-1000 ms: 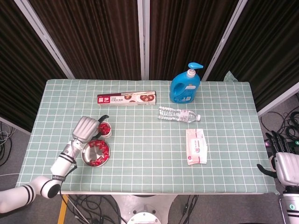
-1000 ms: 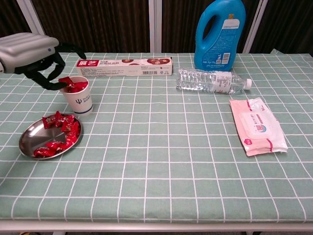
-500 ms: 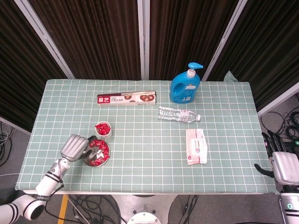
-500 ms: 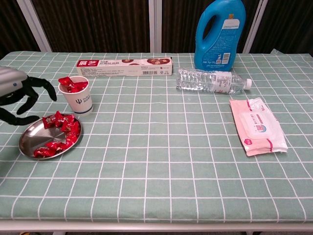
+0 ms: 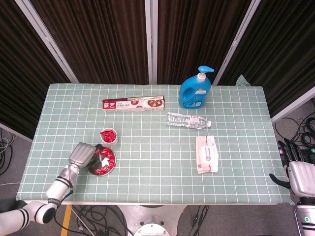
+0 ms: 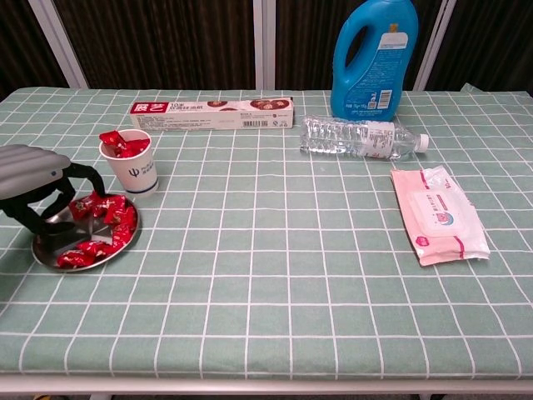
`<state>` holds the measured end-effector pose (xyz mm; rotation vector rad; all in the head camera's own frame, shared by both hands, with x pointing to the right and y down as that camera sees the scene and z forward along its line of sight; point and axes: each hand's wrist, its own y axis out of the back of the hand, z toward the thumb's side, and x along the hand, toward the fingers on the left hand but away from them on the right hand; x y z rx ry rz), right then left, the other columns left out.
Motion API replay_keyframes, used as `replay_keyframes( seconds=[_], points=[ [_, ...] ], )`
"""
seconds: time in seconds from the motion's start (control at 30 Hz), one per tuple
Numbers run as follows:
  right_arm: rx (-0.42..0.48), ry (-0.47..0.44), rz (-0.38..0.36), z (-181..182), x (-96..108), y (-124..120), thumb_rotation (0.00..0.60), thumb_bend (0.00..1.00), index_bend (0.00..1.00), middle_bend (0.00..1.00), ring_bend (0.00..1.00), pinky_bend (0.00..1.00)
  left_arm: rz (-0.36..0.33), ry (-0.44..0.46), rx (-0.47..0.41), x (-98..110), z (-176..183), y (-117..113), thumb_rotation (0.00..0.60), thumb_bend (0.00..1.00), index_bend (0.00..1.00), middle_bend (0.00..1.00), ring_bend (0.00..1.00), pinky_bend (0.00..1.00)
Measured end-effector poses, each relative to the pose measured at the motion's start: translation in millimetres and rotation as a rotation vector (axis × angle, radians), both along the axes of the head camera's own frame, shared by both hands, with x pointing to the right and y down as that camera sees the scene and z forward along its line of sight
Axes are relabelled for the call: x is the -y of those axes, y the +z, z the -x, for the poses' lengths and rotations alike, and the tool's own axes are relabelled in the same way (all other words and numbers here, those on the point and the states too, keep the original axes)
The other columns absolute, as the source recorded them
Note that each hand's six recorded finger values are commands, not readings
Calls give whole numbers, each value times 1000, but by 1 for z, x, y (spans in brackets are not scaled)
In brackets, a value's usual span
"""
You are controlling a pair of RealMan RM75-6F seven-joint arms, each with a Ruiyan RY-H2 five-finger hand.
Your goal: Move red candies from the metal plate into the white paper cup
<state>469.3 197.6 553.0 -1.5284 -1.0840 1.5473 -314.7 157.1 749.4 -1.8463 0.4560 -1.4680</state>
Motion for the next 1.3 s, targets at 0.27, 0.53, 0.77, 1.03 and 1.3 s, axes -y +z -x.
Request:
replay_keyframes(
  seconds=[0.27, 0.53, 0.77, 1.03, 1.3],
  points=[
    [-2, -3, 1, 1, 1, 0, 600, 71, 0, 14, 0, 336, 26, 33, 21, -3, -2, -8, 600, 339, 420, 820, 892, 1000],
    [-6, 2, 4, 0, 0, 0, 600, 71, 0, 14, 0, 336, 44, 34, 11, -8, -4, -19, 600, 335, 413, 820, 892, 1000],
    [-3, 2, 3, 0, 0, 0, 600, 71, 0, 14, 0, 337, 13, 15, -26, 0, -16, -12, 600, 333, 393, 820, 891, 1000],
    [-2, 8, 1, -2, -1, 0, 600, 72, 0, 14, 0, 336, 55, 59, 4, 0, -20, -3, 600, 337, 418, 820, 892, 1000],
    [-1, 3, 0, -1, 0, 0, 600, 71, 0, 15, 0, 337, 66, 49, 36, -3, -7, -11, 600, 337, 452, 820, 891, 1000]
  ],
)
